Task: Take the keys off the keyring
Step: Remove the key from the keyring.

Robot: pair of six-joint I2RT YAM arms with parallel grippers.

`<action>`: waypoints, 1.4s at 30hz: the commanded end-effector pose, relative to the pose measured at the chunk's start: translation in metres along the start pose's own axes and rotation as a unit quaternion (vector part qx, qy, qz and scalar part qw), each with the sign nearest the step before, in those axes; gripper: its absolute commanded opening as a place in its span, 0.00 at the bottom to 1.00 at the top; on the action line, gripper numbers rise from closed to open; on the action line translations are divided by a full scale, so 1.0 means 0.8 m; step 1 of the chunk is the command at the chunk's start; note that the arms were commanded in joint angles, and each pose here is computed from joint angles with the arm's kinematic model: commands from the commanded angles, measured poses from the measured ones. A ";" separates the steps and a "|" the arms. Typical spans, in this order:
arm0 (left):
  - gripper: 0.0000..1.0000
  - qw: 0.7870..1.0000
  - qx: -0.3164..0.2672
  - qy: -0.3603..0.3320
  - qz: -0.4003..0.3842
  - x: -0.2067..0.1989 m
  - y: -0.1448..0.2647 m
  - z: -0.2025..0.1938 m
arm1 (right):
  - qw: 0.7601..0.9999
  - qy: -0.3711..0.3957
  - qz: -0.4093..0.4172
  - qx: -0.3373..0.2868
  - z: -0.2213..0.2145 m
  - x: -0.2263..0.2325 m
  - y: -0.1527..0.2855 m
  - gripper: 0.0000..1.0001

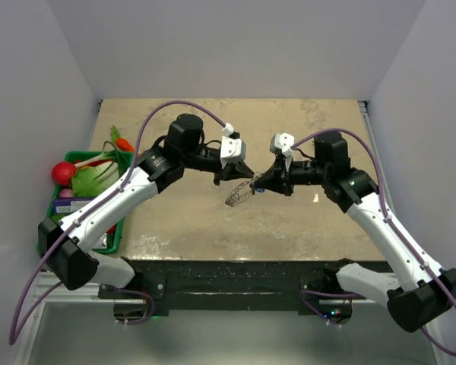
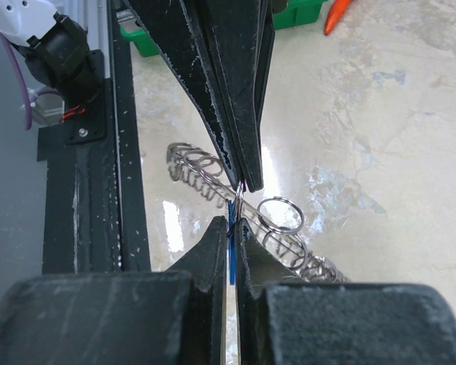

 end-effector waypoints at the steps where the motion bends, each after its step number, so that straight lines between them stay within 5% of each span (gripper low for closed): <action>1: 0.00 0.994 -0.086 -0.001 -0.068 -0.014 -0.004 0.033 | 1.000 0.007 0.010 -0.010 0.013 0.001 0.000 0.00; 13: 0.00 0.988 -0.108 0.030 -0.102 -0.024 -0.004 0.027 | 1.000 0.008 0.022 -0.012 0.018 -0.008 -0.009 0.00; 33: 0.00 0.976 -0.148 0.085 -0.138 -0.035 0.005 0.020 | 0.982 0.023 0.188 -0.028 0.030 0.018 -0.017 0.00; 42: 0.00 0.959 -0.190 0.117 -0.176 -0.049 0.018 0.026 | 0.983 0.060 0.171 -0.013 0.023 0.011 -0.017 0.00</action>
Point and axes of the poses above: each gripper's point midway between its finger pads, its own y axis back along the fingers, its own x axis along the line the jaws close on, z = x × y, the point moved 6 cm from there along y, back along the fingers, and after that the axes turned 4 degrees about -y, right-handed, at the moved point
